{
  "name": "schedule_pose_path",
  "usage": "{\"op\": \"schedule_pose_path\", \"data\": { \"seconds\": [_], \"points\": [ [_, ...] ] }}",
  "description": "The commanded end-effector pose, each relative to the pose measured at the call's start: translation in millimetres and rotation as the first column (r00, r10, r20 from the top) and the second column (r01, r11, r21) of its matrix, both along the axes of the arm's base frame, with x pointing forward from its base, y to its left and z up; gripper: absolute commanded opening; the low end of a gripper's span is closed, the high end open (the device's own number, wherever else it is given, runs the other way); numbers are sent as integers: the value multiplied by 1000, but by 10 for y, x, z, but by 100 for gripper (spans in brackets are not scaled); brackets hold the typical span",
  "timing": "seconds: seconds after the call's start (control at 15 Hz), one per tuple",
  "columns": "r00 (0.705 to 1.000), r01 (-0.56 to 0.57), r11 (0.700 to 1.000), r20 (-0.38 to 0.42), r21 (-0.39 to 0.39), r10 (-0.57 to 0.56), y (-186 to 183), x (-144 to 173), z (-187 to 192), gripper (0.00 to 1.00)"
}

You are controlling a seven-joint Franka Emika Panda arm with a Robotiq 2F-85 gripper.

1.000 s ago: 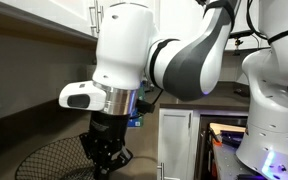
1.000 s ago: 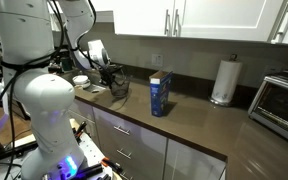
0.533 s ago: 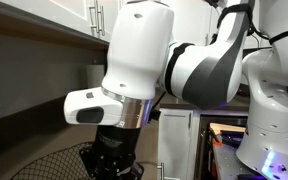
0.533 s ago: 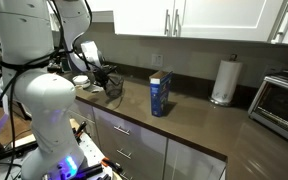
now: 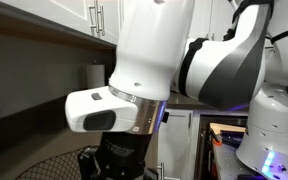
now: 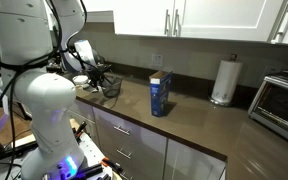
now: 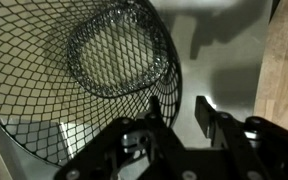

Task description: Move the basket to the left

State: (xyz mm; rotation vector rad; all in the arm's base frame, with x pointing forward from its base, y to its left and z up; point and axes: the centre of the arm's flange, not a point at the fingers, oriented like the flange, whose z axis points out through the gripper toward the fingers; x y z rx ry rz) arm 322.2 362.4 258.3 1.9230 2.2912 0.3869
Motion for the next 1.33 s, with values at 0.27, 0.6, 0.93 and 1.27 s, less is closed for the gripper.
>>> {"op": "schedule_pose_path", "data": {
  "seconds": [0.27, 0.6, 0.93, 1.27],
  "points": [
    [1000, 6, 998, -19, -58, -7, -50, -78, 421, 98],
    [995, 91, 995, 42, -41, -89, -207, 156, 803, 100],
    [977, 211, 977, 16, -6, -211, -531, 436, 1155, 100],
    [939, 315, 945, -116, -87, -324, -890, 542, 1249, 100]
  ]
}}
